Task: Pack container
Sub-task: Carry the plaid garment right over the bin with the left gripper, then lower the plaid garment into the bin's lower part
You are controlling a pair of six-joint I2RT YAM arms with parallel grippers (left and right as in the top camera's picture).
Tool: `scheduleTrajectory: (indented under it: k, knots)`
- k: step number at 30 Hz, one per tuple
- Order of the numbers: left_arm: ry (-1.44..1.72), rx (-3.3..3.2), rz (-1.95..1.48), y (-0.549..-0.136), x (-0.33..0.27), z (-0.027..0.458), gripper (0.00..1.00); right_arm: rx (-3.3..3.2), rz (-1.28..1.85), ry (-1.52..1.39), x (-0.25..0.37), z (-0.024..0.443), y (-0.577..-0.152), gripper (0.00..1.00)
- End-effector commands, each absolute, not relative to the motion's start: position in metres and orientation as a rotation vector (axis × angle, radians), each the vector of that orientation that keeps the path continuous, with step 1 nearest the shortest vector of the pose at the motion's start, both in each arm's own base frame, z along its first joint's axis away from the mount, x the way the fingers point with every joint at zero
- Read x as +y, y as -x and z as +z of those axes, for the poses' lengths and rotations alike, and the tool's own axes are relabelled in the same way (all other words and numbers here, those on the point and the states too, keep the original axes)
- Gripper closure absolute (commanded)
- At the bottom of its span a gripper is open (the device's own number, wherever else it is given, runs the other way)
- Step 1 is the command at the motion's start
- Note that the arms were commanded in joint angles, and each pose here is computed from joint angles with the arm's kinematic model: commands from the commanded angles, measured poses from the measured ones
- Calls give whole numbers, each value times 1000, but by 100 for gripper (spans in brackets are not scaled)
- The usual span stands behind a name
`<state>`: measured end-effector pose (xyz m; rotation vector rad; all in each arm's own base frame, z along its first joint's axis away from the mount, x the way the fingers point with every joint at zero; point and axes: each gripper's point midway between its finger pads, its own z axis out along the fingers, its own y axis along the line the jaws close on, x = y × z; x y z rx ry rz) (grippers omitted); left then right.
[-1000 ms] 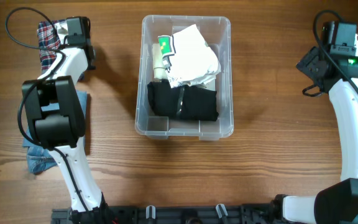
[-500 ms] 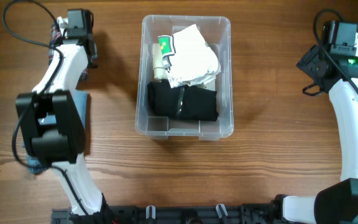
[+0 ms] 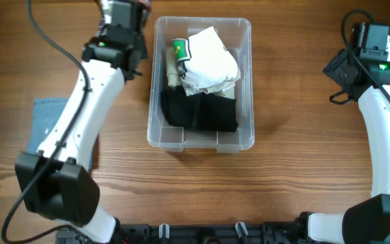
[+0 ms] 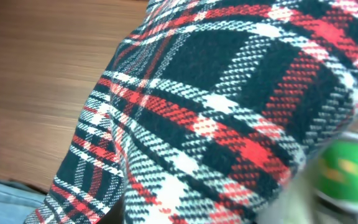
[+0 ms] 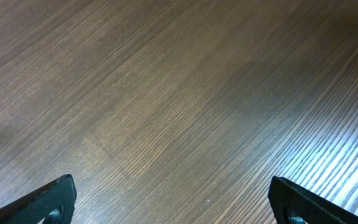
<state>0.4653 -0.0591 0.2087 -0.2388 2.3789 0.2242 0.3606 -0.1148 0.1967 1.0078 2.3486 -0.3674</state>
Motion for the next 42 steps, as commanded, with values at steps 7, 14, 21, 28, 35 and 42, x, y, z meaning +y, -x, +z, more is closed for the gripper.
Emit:
scheduleTrajectory:
  k: [7,14,21,28,35,42]
  knots:
    - [-65,2336,154,-431,-136,244,96,2351,-390,-1022,-119,191,-359,0]
    - [-388,2294,120,-400,-196,255,96,2350,-390,-1021,-119,191,-359,1]
    - [-783,2358,14,-347,-244,232,96,2350,-390,-1021,-119,191,-359,0]
    - [-895,2439,5,-324,-241,215,95,2350,-390,-1021,-119,191,-359,0]
    - [-1129,2429,-117,-304,-255,197,90,2350,-390,-1021,-119,191,-359,0]
    - [-1211,2370,-111,-310,-259,192,89,2351,-390,-1021,-119,191,-359,0]
